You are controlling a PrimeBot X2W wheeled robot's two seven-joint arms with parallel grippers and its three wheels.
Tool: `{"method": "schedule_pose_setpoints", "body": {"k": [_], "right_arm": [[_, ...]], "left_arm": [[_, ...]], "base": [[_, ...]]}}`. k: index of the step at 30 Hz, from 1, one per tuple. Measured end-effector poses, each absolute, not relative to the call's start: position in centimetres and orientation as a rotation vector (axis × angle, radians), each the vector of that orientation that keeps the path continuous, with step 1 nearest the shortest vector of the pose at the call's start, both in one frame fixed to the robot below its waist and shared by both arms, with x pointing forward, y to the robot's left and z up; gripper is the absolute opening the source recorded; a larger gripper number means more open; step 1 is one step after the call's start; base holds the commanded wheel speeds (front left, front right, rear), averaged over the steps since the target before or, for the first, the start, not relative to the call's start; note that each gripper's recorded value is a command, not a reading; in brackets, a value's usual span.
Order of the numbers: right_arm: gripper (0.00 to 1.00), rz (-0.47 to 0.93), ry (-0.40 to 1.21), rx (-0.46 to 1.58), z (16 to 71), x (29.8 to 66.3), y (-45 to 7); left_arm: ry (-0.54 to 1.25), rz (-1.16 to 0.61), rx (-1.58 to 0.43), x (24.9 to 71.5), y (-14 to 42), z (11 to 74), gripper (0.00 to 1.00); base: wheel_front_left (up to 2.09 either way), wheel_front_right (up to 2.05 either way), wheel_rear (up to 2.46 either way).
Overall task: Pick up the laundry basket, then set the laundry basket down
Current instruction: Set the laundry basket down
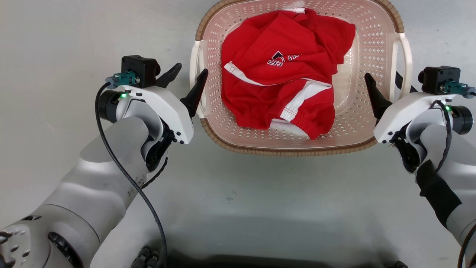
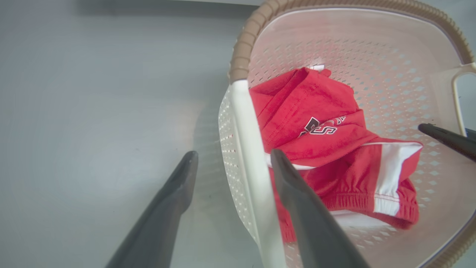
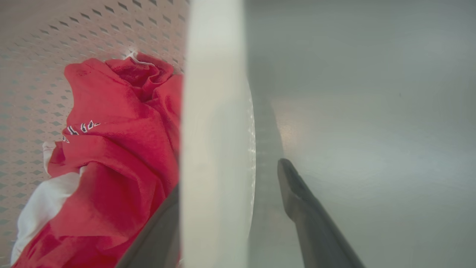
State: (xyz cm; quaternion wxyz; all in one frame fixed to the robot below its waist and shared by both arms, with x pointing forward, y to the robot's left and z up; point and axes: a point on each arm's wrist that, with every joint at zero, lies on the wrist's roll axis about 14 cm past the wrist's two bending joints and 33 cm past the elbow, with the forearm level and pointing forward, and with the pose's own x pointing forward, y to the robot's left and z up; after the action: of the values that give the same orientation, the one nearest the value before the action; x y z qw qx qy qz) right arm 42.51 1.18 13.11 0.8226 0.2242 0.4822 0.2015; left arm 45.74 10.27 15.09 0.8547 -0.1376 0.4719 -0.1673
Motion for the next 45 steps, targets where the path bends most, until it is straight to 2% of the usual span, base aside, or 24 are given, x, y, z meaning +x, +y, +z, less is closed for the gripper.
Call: {"method": "schedule_pose_setpoints", "body": {"k": [10, 26, 38, 45], "right_arm": [[1.00, 0.440, 1.030, 0.466, 13.6, 42.4, 1.3], [1.00, 0.444, 1.012, 0.433, 15.5, 42.7, 0.7], [1.00, 0.471, 0.939, 0.411, 19.5, 43.9, 0.9], [1.00, 0.477, 0.928, 0.402, 21.8, 42.2, 0.8]], "left_arm": [[0.946, -0.340, -0.305, 46.9, 10.4, 16.4, 1.00], [0.942, -0.301, -0.299, 46.1, 11.3, 17.8, 1.00], [0.924, -0.247, -0.313, 44.7, 12.5, 20.5, 1.00], [0.896, -0.190, -0.319, 43.6, 13.7, 22.7, 1.00]], "base": [[0.00, 0.00, 0.00], [0.00, 0.00, 0.00], [0.00, 0.00, 0.00], [0.00, 0.00, 0.00]]}}
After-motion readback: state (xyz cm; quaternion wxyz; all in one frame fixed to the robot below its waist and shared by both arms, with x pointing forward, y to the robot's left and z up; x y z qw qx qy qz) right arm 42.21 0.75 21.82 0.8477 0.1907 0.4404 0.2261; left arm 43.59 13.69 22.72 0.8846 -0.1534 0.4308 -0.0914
